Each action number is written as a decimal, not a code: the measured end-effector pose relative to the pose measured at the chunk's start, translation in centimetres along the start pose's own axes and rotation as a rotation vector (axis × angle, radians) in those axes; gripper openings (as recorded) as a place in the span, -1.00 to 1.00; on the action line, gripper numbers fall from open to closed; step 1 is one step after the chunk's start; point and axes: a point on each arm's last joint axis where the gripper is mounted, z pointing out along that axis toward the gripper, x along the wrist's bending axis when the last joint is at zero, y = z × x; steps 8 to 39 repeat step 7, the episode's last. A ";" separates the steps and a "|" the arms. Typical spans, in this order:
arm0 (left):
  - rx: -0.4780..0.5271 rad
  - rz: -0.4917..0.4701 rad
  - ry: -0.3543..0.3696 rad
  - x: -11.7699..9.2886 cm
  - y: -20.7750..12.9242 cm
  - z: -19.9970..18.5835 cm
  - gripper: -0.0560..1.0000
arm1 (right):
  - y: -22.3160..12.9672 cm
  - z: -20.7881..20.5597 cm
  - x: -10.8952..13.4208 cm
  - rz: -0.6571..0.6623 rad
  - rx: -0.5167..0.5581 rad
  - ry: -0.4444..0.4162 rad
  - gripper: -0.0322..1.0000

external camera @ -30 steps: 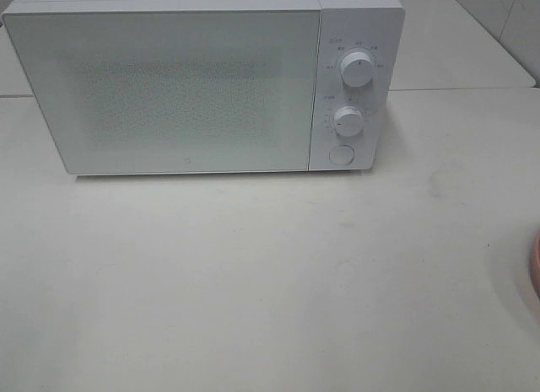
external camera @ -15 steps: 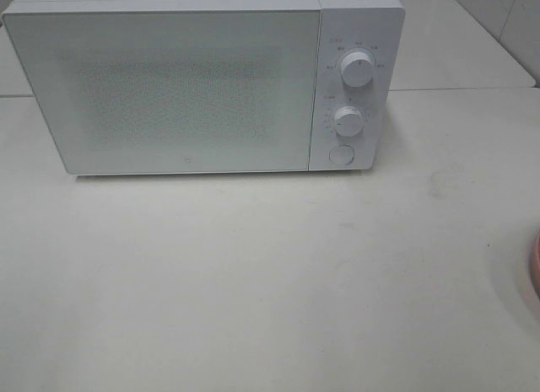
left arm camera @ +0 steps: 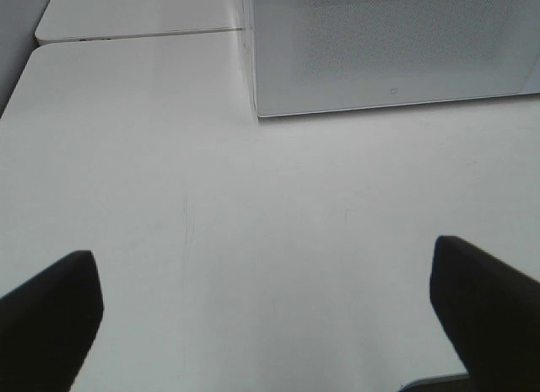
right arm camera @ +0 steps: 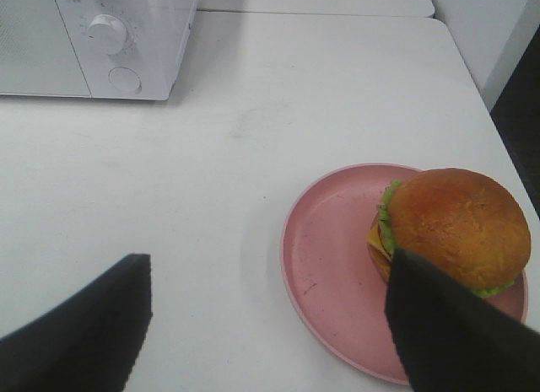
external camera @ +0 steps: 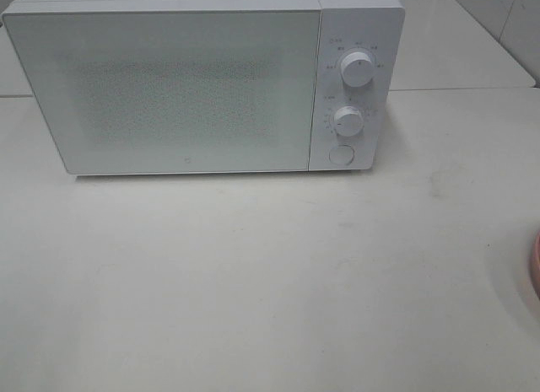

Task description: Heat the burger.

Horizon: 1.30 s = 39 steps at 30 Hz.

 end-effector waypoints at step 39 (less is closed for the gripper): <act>0.000 0.000 0.000 0.0 0.0 0.0 0.95 | 0.0 0.0 0.0 0.000 0.000 0.000 0.51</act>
